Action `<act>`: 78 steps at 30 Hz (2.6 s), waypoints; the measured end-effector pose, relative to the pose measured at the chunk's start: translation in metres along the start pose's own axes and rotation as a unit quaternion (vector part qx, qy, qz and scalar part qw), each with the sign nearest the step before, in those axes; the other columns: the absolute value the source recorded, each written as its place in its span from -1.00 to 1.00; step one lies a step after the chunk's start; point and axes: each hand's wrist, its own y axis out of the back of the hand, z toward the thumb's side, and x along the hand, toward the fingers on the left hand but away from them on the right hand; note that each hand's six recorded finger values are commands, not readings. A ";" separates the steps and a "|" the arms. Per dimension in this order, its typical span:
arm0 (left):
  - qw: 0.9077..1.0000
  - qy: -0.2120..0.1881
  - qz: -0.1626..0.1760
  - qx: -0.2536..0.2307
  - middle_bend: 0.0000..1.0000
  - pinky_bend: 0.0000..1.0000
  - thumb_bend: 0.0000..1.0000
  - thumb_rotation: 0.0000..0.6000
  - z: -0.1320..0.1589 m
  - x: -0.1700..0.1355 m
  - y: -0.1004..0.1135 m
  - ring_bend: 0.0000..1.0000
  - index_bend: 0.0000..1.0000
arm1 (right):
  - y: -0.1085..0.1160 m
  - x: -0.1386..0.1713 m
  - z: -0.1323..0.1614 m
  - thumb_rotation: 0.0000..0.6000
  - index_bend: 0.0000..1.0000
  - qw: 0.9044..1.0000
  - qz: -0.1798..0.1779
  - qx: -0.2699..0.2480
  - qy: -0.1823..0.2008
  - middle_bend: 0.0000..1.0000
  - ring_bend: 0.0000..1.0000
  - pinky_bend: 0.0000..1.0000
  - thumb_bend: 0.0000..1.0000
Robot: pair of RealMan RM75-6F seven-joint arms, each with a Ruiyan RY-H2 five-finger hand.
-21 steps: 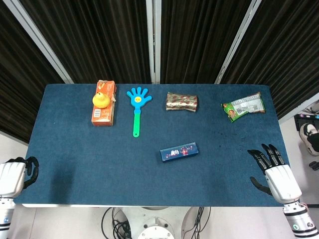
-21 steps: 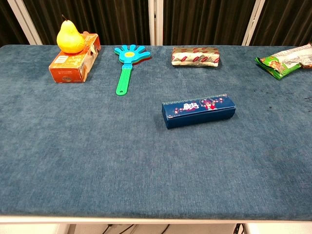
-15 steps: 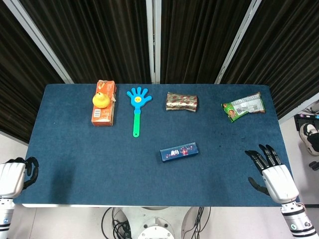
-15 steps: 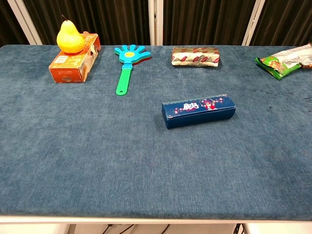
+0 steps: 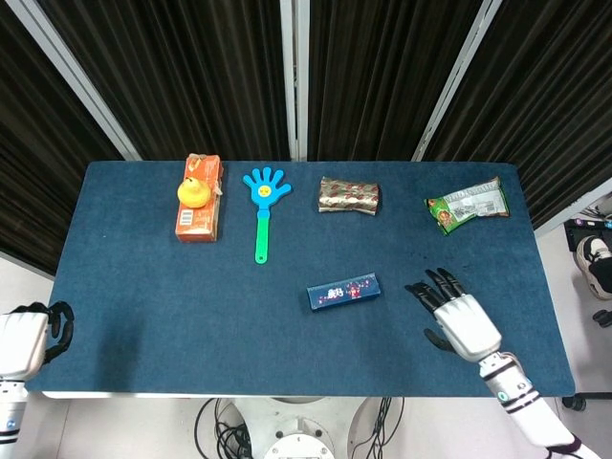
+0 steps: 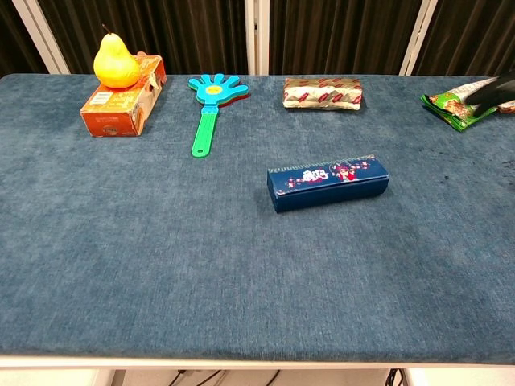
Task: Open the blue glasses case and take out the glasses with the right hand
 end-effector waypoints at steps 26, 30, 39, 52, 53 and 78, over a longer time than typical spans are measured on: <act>1.000 0.001 -0.001 -0.004 0.42 0.16 -0.28 1.00 -0.001 -0.001 0.001 0.11 0.39 | -0.037 -0.133 0.062 1.00 -0.60 0.996 0.083 0.020 0.035 -0.47 -1.00 -0.97 -0.33; 1.000 0.001 -0.001 -0.004 0.42 0.16 -0.28 1.00 -0.001 0.000 0.001 0.11 0.39 | -0.037 -0.134 0.063 1.00 -0.58 0.996 0.084 0.020 0.036 -0.46 -0.99 -0.97 -0.30; 1.000 0.001 -0.001 -0.004 0.42 0.16 -0.28 1.00 -0.001 0.000 0.001 0.11 0.39 | -0.037 -0.134 0.064 1.00 -0.55 0.995 0.087 0.019 0.036 -0.44 -0.97 -0.97 -0.27; 1.000 0.001 -0.001 -0.006 0.42 0.16 -0.28 1.00 -0.001 -0.001 0.001 0.11 0.39 | -0.041 -0.136 0.069 1.00 -0.34 0.994 0.093 0.027 0.044 -0.37 -0.83 -0.87 0.01; 1.000 0.001 -0.001 -0.006 0.42 0.16 -0.28 1.00 -0.001 -0.001 0.001 0.11 0.39 | -0.041 -0.136 0.068 1.00 -0.33 0.994 0.093 0.028 0.043 -0.37 -0.82 -0.86 0.04; 1.000 0.001 -0.002 -0.006 0.42 0.16 -0.28 1.00 -0.001 0.000 0.001 0.11 0.40 | -0.021 -0.150 0.027 1.00 -0.93 0.994 0.096 0.028 -0.047 -0.75 -0.97 -0.96 -0.19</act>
